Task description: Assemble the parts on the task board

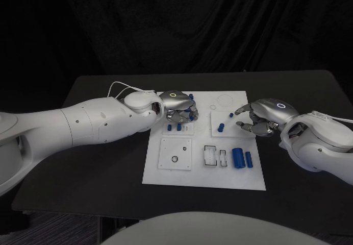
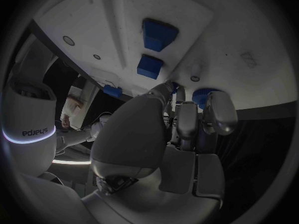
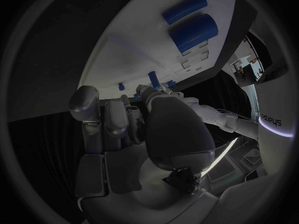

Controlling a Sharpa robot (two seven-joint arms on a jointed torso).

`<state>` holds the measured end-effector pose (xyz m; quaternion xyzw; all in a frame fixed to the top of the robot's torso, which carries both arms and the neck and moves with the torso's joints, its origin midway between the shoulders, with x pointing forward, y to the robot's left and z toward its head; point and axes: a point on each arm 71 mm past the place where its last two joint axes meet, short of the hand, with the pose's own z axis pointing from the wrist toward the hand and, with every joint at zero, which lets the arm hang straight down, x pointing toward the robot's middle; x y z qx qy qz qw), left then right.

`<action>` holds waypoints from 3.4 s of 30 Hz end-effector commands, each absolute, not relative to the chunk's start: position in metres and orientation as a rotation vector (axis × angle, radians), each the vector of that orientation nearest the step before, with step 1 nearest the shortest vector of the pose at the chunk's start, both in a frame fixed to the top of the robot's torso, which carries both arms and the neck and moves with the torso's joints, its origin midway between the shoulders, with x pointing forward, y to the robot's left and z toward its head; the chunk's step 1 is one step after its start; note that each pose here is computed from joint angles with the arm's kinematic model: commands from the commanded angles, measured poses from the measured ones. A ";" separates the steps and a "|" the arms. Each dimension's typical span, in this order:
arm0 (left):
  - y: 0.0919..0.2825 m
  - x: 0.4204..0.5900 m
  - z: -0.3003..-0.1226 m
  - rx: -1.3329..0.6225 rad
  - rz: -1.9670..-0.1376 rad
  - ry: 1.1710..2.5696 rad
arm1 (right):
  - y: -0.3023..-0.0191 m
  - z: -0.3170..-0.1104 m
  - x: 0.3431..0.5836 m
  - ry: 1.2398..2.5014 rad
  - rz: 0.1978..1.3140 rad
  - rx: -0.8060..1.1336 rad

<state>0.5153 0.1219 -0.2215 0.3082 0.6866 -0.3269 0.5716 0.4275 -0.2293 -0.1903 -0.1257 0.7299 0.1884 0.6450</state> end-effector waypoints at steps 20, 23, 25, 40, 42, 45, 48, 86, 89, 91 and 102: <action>0.139 0.501 -0.206 0.671 -0.785 1.476 | -0.233 -0.192 0.428 1.696 0.410 -0.271; 0.143 0.498 -0.195 0.666 -0.782 1.457 | -0.234 -0.192 0.428 1.699 0.407 -0.270; 0.145 0.498 -0.189 0.667 -0.778 1.456 | -0.235 -0.192 0.428 1.700 0.405 -0.270; 0.172 0.496 -0.182 0.660 -0.700 1.607 | -0.235 -0.193 0.429 1.708 0.401 -0.274; 0.176 0.496 -0.184 0.656 -0.690 1.620 | -0.234 -0.193 0.429 1.709 0.401 -0.275; 0.179 0.498 -0.186 0.649 -0.676 1.635 | -0.234 -0.193 0.429 1.710 0.401 -0.276; 0.180 0.499 -0.189 0.638 -0.661 1.649 | -0.235 -0.193 0.429 1.710 0.400 -0.276; 0.172 0.499 -0.208 0.617 -0.664 1.659 | -0.233 -0.194 0.430 1.712 0.401 -0.281; 0.172 0.498 -0.210 0.615 -0.665 1.662 | -0.233 -0.194 0.430 1.713 0.401 -0.281; 0.172 0.498 -0.212 0.614 -0.663 1.664 | -0.233 -0.194 0.430 1.714 0.400 -0.281; 0.171 0.499 -0.215 0.606 -0.663 1.654 | -0.234 -0.194 0.430 1.718 0.397 -0.281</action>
